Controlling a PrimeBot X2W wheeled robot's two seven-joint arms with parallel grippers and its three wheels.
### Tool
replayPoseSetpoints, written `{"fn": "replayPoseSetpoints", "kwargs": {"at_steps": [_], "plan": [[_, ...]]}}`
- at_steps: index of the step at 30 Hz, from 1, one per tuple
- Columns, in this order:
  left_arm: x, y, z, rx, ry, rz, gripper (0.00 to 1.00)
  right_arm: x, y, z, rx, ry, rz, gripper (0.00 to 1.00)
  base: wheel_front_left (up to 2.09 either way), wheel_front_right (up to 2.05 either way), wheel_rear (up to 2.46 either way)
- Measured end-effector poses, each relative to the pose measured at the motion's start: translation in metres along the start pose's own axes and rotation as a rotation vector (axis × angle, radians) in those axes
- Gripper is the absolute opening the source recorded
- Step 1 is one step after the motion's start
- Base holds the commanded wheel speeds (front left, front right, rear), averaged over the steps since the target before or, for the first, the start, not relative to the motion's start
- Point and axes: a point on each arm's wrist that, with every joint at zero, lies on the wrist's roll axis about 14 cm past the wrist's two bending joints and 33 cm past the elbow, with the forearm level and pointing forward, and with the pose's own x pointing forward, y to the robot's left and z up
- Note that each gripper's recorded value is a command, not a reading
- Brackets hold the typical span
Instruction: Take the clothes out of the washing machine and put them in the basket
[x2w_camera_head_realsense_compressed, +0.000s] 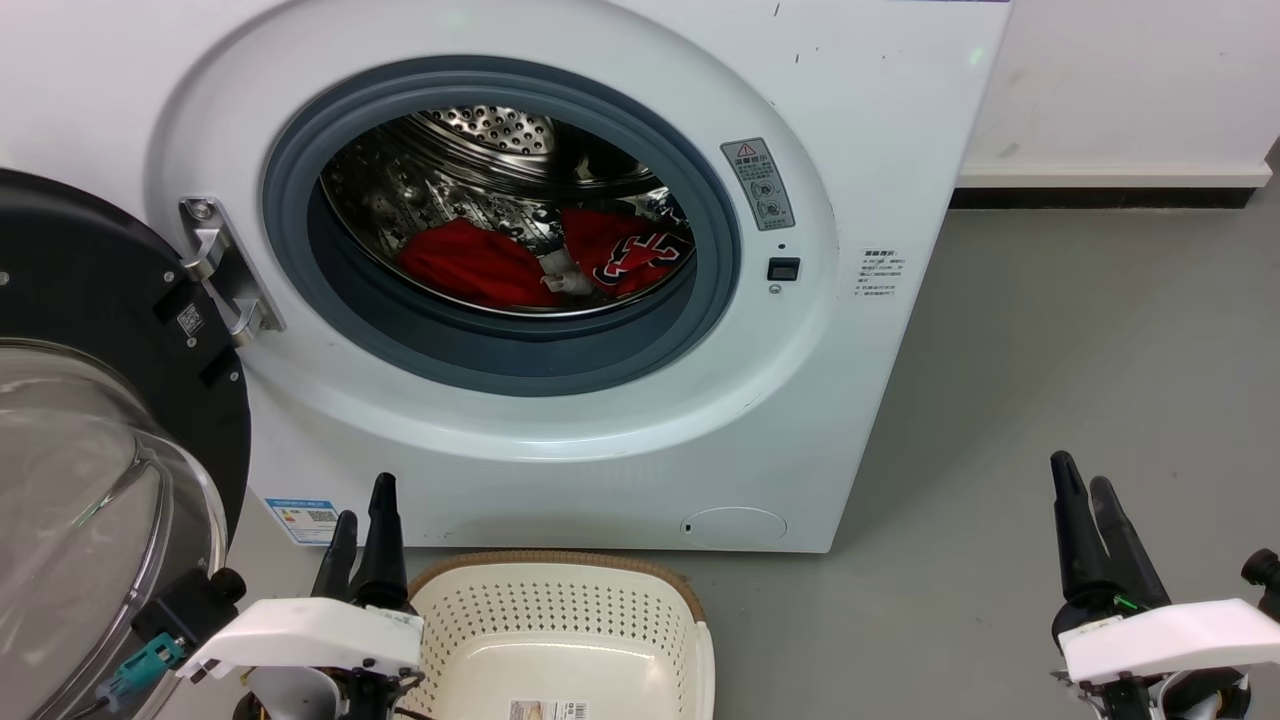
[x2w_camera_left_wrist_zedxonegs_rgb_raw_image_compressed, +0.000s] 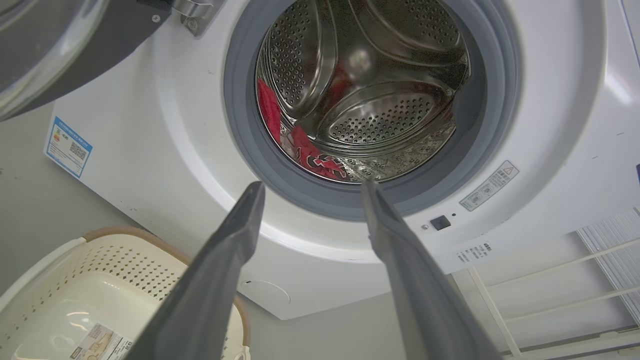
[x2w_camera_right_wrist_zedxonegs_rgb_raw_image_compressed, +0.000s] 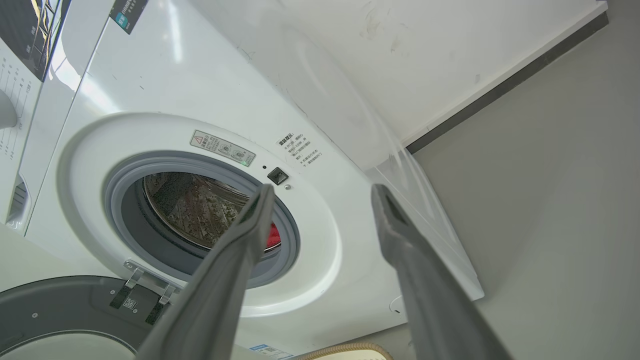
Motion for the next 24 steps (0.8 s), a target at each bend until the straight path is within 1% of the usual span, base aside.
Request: {"fn": "replayPoseSetpoints", "kwargs": {"at_steps": [8,24], "plan": [[-0.002,-0.004,0.0,0.125,-0.019,-0.007,1.0,-0.003,0.003,0.001,-0.129,-0.008,0.014,1.0,0.0,0.0,0.0],[-0.006,-0.013,0.005,0.318,-0.072,-0.045,1.0,-0.006,0.013,0.009,-0.34,-0.048,0.053,1.0,0.0,0.0,0.0]]}}
